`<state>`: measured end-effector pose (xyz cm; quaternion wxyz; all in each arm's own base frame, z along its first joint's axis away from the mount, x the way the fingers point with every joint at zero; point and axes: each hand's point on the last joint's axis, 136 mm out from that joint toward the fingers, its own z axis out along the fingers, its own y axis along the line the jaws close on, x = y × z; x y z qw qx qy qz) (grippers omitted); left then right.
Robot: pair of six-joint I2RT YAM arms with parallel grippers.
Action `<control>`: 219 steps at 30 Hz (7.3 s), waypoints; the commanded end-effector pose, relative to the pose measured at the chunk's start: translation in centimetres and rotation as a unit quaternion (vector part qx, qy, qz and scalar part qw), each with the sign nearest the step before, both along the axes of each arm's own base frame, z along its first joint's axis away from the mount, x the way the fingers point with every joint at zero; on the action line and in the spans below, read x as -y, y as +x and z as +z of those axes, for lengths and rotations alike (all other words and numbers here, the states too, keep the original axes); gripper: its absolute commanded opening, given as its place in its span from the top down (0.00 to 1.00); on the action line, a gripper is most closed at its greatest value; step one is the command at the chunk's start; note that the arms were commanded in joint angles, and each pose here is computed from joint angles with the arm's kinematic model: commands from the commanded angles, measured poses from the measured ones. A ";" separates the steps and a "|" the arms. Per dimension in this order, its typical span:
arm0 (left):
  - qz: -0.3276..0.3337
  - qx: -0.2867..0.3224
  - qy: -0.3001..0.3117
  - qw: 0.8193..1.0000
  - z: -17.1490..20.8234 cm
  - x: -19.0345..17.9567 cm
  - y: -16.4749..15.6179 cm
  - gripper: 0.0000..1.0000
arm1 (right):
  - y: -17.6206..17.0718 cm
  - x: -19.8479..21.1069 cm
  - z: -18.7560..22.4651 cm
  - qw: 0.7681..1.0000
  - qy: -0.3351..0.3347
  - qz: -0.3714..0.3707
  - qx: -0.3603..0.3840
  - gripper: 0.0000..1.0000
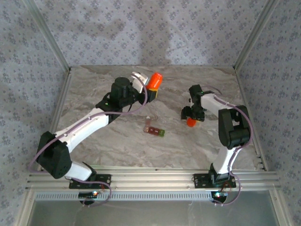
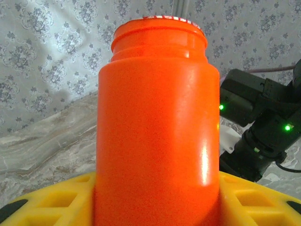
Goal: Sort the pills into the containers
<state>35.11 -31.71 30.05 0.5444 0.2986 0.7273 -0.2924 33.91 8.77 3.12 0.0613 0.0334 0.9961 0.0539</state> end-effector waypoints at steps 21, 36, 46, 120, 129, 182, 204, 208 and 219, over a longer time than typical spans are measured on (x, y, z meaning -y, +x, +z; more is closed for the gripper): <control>-0.016 0.016 -0.020 1.000 1.8 1.0 0.1 1.00 | -2.0 -0.2 -1.6 0.999 -0.015 0.025 -0.035 0.46; -0.033 0.023 0.000 0.999 0.1 2.0 0.7 1.00 | 3.4 -2.7 11.1 0.988 0.130 -0.015 0.078 0.61; -0.048 0.020 0.014 0.999 -1.5 3.1 1.5 1.00 | 6.8 -3.8 20.6 0.963 0.239 -0.026 0.123 0.61; -0.154 0.101 0.058 0.981 -1.9 4.8 3.5 1.00 | 6.5 -11.1 27.7 0.881 0.444 0.135 0.086 0.60; -0.184 0.120 0.058 0.974 -0.8 4.9 2.0 1.00 | 5.8 -11.2 27.6 0.870 0.466 0.143 0.076 0.60; -0.199 0.225 0.186 0.935 -3.2 6.5 0.0 1.00 | 3.3 -15.7 22.5 0.884 0.445 0.133 -0.048 0.62; -0.144 0.231 0.168 0.947 -3.2 6.5 1.9 1.00 | 6.2 -14.6 27.0 0.883 0.461 0.078 0.027 0.32; -0.142 0.221 0.161 0.951 -3.2 6.4 1.8 1.00 | 6.4 -14.0 28.5 0.879 0.467 0.078 0.051 0.23; -0.100 0.190 0.120 0.969 -2.2 5.6 2.3 1.00 | 7.7 -10.4 31.9 0.869 0.476 0.041 0.128 0.11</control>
